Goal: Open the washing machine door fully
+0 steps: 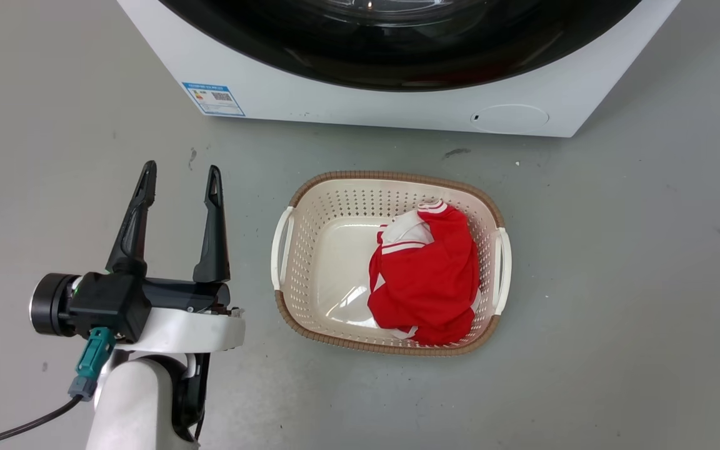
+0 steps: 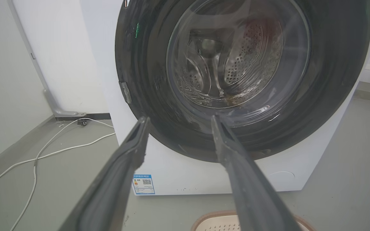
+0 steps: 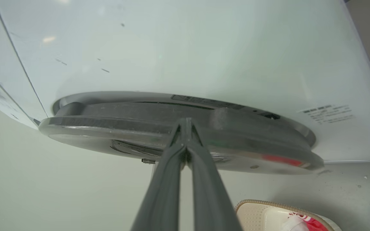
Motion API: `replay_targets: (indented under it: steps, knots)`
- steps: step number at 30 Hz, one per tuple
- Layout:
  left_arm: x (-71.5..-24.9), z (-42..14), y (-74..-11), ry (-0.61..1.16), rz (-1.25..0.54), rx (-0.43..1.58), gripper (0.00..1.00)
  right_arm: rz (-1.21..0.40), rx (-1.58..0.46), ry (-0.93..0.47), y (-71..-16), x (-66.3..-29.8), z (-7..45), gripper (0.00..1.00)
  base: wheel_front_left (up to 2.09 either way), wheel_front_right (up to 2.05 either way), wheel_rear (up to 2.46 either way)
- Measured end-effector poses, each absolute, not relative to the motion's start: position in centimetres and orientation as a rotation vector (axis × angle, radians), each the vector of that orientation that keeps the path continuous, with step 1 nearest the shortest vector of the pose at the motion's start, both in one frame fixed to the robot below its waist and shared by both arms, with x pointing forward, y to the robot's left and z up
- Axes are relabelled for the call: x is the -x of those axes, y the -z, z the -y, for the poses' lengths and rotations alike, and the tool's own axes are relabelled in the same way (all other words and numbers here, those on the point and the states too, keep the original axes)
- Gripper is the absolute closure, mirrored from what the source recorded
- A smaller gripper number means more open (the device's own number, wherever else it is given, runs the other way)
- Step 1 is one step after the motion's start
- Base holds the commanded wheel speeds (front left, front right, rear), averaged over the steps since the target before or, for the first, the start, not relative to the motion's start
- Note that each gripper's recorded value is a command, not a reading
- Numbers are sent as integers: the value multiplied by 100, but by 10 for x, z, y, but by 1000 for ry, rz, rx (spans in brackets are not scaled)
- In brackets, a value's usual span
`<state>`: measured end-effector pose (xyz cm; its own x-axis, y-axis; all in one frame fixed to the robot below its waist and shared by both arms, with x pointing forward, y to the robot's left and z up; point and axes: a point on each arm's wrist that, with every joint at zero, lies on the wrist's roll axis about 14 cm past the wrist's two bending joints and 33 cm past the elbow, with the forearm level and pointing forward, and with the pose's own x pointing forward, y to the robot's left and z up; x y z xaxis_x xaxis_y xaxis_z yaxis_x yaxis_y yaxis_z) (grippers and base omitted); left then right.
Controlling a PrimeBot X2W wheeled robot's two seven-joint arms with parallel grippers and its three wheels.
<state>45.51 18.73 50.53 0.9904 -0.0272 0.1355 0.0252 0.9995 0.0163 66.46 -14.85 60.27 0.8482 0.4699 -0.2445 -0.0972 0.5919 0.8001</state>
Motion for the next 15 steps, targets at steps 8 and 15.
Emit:
replay_targets:
  steps: [8,15]
  knots:
    - [-465,-184,-496,40,124,-18,0,-458,-874,-336,-591,-682,138,100,0,0,0]
    - [-472,-180,-487,55,109,-17,0,-481,-886,-330,-573,-694,132,100,0,0,0]
